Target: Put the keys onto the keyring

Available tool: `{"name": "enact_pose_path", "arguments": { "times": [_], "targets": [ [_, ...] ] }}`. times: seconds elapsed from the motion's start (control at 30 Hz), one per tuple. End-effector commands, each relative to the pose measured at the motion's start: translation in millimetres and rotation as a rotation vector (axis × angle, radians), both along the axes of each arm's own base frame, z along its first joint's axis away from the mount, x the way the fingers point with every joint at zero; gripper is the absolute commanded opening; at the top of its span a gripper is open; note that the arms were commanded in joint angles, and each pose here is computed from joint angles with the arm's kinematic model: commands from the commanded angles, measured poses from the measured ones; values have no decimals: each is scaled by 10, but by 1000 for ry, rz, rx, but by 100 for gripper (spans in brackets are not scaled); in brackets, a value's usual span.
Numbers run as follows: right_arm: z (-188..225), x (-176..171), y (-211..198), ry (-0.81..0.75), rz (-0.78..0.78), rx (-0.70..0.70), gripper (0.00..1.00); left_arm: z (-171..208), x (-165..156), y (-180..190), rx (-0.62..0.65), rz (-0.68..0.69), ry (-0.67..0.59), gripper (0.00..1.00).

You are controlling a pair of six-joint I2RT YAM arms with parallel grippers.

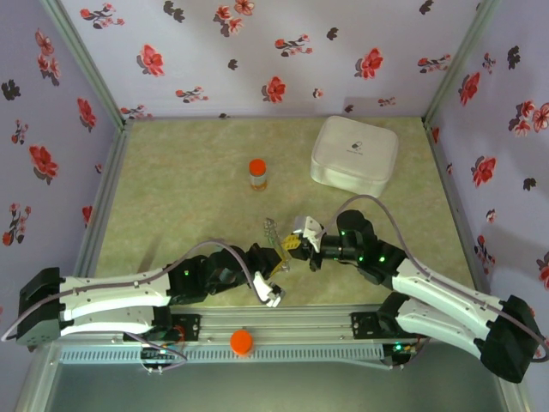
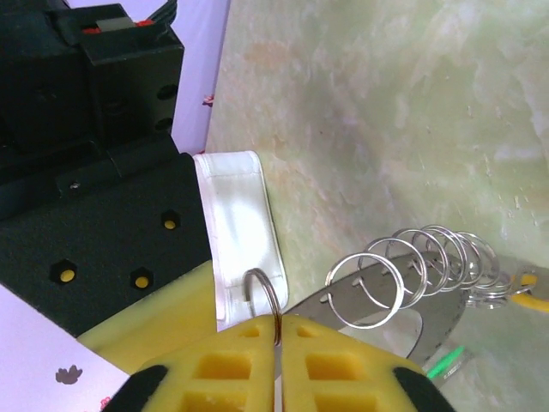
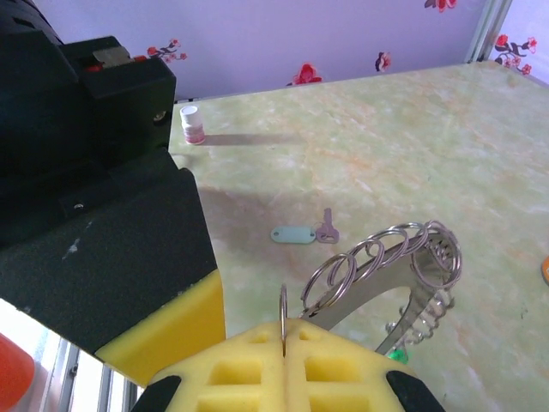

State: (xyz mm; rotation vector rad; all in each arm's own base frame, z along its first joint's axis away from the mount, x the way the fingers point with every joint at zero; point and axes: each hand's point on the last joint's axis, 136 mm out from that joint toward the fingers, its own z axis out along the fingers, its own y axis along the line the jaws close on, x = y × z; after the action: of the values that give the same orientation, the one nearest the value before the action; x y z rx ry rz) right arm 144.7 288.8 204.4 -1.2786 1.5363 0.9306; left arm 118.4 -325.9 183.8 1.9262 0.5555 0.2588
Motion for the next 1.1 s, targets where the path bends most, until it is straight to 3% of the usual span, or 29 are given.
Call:
{"name": "enact_pose_path", "arguments": {
  "times": [0.0,0.17,0.37,0.43,0.73,0.9,1.07],
  "targets": [
    [369,11,54,-85,11,81,0,-4,26,29,29,20,-10,6],
    [350,60,24,-87,-31,60,0,59,46,34,-27,39,-1,1],
    [215,91,-9,-96,-61,12,0,254,52,-15,-241,72,83,0],
    [176,94,-11,-96,-63,3,3,201,63,-6,-254,86,115,0],
    [209,245,-134,-153,-179,-6,36,-119,122,50,-266,137,203,0],
    [304,305,-397,-274,-287,0,40,-74,140,83,-306,150,222,0],
    [33,93,-383,-311,-168,-94,36,-95,129,106,-333,155,266,0]
  ]
}}
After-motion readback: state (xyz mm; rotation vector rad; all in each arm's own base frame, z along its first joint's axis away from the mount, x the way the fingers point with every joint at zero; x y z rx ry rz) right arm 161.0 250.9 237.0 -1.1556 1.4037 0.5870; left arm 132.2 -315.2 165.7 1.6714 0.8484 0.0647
